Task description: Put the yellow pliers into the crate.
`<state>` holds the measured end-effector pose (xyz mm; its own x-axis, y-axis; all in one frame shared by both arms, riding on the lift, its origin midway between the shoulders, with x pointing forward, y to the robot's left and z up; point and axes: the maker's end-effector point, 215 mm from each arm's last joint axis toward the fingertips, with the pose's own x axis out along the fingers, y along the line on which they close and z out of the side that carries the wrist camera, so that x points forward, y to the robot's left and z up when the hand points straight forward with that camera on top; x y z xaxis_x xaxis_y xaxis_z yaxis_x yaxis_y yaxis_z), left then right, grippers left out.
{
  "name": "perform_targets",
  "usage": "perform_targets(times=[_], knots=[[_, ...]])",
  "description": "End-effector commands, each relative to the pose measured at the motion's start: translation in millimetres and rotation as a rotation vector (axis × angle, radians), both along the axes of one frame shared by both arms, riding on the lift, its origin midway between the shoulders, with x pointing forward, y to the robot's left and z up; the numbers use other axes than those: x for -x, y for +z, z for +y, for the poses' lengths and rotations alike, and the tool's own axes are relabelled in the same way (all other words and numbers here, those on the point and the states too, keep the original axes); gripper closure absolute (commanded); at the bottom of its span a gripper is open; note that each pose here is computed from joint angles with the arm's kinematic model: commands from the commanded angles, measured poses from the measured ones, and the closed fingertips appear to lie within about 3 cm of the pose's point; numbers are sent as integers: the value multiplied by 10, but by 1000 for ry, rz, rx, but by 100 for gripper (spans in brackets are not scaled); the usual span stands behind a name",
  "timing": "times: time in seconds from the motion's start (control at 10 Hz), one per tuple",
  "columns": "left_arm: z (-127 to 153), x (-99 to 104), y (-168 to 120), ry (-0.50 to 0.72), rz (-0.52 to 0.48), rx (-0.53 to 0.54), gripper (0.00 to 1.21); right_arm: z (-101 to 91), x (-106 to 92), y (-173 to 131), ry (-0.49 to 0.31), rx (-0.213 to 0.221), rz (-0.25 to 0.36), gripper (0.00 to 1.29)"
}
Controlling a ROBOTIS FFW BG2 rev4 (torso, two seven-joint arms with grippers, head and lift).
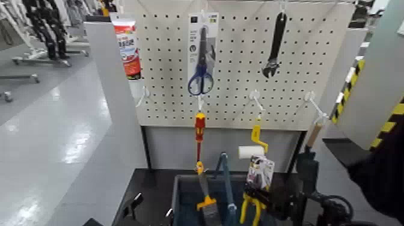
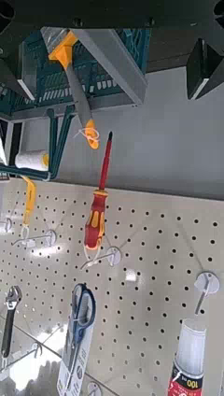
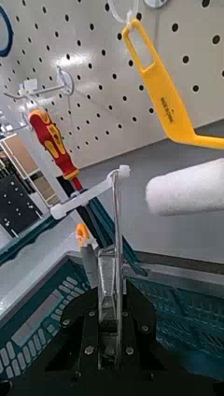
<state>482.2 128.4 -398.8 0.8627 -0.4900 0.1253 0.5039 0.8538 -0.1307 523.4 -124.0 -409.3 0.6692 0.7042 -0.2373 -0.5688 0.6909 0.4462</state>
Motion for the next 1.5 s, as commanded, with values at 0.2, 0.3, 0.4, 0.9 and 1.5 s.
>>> perform_targets(times=[0.2, 0.3, 0.4, 0.9, 1.5], knots=[[4, 6, -4, 0, 0, -2, 10, -60, -16, -68, -19, -2, 30, 52], [4, 5, 3, 0, -2, -2, 10, -84, -48, -2, -25, -4, 8, 41], [4, 5, 3, 0, -2, -2, 10, -81, -65, 56, -26, -9, -9, 40], [7, 6, 5, 0, -4, -5, 10, -74, -118, 322, -36, -26, -96, 30], [32, 18, 4, 4, -5, -11, 10, -606, 38, 811, -280, 164, -397, 10]])
